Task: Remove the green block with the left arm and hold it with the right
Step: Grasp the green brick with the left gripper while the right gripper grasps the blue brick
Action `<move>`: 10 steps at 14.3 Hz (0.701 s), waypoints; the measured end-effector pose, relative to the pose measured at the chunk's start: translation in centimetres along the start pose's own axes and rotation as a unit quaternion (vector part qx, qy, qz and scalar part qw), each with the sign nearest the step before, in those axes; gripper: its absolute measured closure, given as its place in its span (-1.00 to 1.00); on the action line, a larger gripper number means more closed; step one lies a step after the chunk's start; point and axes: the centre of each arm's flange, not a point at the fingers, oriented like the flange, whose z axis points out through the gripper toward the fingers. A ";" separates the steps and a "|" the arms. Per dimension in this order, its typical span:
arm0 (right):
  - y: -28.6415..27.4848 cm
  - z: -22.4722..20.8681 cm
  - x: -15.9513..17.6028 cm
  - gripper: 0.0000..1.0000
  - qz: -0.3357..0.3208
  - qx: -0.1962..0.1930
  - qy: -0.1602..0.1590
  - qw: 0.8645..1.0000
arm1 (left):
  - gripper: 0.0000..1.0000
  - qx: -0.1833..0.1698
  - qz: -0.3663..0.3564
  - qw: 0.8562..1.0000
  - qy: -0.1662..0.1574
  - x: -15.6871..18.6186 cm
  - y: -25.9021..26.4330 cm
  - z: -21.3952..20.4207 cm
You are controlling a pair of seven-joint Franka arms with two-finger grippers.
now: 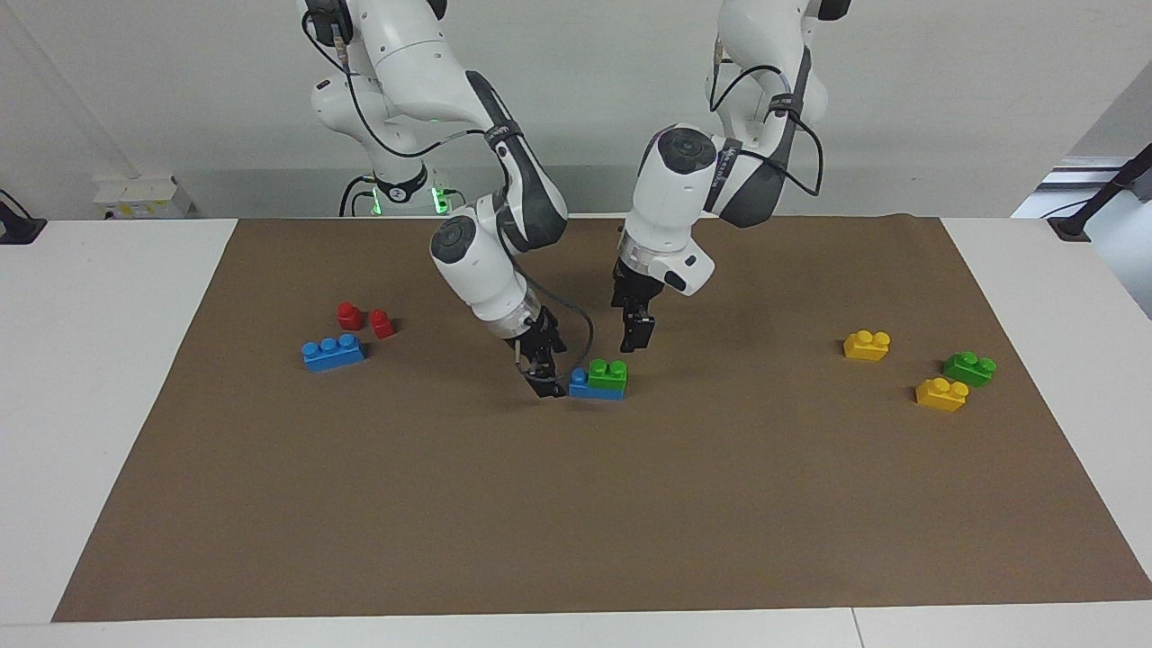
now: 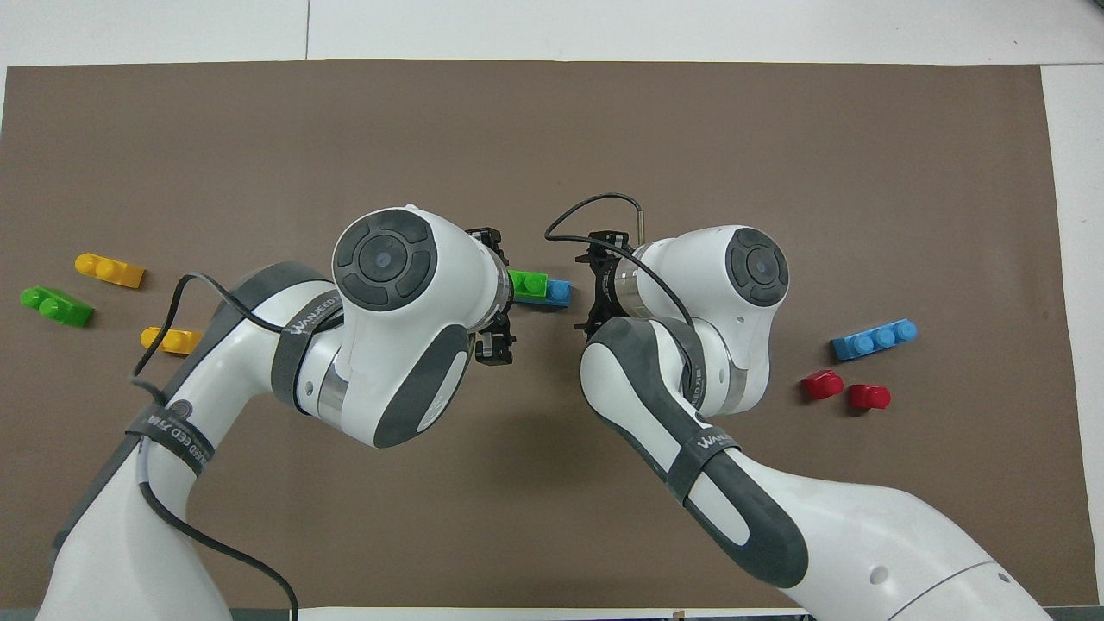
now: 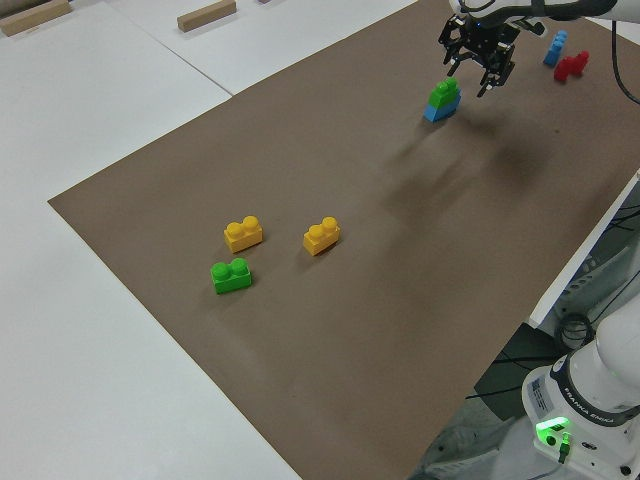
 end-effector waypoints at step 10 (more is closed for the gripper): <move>0.5 2.0 -0.9 -1.00 -0.002 0.006 -0.006 1.000 | -1.00 0.015 -0.008 1.000 0.017 -0.8 3.0 4.0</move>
